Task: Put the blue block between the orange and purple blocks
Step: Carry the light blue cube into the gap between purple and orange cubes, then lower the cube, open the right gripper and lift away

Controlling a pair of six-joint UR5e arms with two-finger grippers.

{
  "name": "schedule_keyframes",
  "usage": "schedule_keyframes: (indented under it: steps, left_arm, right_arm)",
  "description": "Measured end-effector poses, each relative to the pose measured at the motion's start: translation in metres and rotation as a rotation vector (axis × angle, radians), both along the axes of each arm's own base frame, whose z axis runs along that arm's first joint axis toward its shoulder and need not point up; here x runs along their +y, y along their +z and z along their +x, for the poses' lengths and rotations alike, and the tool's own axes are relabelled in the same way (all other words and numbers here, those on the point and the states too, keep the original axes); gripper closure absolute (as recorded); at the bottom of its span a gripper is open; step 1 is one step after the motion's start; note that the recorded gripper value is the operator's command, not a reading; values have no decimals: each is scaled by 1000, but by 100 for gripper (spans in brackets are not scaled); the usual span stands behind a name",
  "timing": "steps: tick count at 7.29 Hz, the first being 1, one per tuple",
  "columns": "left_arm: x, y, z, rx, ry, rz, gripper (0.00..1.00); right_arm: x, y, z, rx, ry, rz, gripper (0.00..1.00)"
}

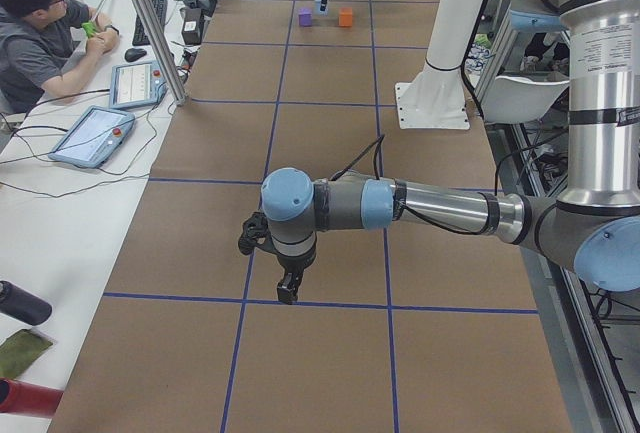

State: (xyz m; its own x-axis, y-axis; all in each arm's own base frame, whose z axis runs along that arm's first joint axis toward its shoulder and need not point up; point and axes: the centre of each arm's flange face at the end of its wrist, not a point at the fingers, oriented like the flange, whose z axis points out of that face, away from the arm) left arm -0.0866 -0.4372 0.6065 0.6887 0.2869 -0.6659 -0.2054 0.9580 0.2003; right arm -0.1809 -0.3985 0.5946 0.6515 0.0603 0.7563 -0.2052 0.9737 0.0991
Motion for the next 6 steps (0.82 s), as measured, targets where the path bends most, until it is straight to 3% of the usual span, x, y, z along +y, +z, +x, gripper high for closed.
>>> schedule_keyframes:
  steps: [1, 2, 3, 6]
  left_arm:
    - [0, 0, 0, 3, -1, 1, 0]
    - [0, 0, 0, 4, -2, 1, 0]
    - [0, -1, 0, 5, -2, 1, 0]
    - [1, -2, 0, 6, -2, 3, 0]
  right_arm:
    - [5, 9, -10, 29, -7, 6, 96]
    - [9, 14, -20, 48, -19, 10, 63]
    - [11, 17, -27, 56, -30, 13, 1]
    - [12, 13, -29, 63, -50, 42, 0]
